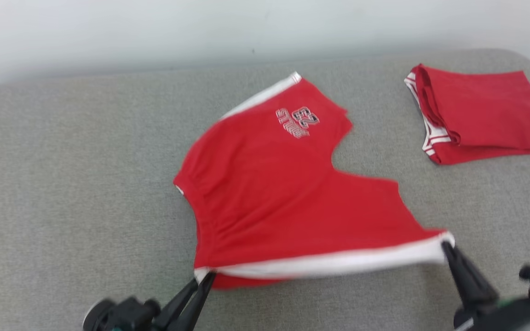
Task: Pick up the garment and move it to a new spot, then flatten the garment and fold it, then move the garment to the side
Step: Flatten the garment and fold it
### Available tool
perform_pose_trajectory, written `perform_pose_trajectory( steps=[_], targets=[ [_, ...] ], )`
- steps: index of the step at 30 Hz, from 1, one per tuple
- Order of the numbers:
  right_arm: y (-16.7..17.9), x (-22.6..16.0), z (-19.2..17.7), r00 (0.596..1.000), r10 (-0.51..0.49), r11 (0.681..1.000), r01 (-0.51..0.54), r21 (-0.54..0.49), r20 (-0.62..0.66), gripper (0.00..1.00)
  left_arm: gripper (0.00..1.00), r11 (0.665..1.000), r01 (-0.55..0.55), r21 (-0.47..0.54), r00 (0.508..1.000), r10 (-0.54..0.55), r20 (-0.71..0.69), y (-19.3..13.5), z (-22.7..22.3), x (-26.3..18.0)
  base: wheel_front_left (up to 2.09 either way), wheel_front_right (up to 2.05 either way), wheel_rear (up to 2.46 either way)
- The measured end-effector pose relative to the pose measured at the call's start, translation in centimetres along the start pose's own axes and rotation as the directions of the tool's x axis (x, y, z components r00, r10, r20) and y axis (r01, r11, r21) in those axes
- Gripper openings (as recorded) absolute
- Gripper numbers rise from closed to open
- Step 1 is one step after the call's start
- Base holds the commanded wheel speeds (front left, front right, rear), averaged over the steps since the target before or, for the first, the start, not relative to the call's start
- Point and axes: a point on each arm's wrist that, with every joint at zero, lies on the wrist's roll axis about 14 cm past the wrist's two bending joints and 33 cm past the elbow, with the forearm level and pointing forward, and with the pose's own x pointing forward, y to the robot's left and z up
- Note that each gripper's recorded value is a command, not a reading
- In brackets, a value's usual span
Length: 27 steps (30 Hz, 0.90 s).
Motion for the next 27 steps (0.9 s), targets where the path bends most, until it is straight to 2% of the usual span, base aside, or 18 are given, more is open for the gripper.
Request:
perform_pose_trajectory(
  steps=[8, 13, 21, 27],
  targets=[
    [0.5, -4.6, -4.1, 0.994, -0.058, 0.994, 0.066, 0.082, -0.091, 0.0, 0.0, 0.996, -0.086, 0.002, 0.996, 0.086, -0.037, 0.3, -2.0, -4.0, 0.0, 0.0, 0.0],
    [1.1, -6.5, -5.4, 0.99, -0.076, 0.989, 0.09, 0.117, -0.122, 0.0, 0.0, 0.994, -0.111, 0.003, 0.993, 0.111, -0.05, -0.2, -2.8, -5.7, 0.0, 0.0, 0.0],
    [0.9, -5.4, -2.9, 0.995, -0.076, 0.994, 0.08, 0.073, -0.067, 0.0, 0.0, 0.996, -0.092, -0.009, 0.996, 0.092, -0.012, -1.9, -2.2, -5.4, 0.0, 0.0, 0.0],
    [2.1, -1.4, 1.3, 1.0, 0.013, 1.0, -0.013, -0.019, -0.003, 0.0, 0.0, 0.998, -0.043, 0.036, 0.996, 0.041, 0.075, -3.1, 0.7, -3.8, 0.0, 0.0, 0.0]
  ],
)
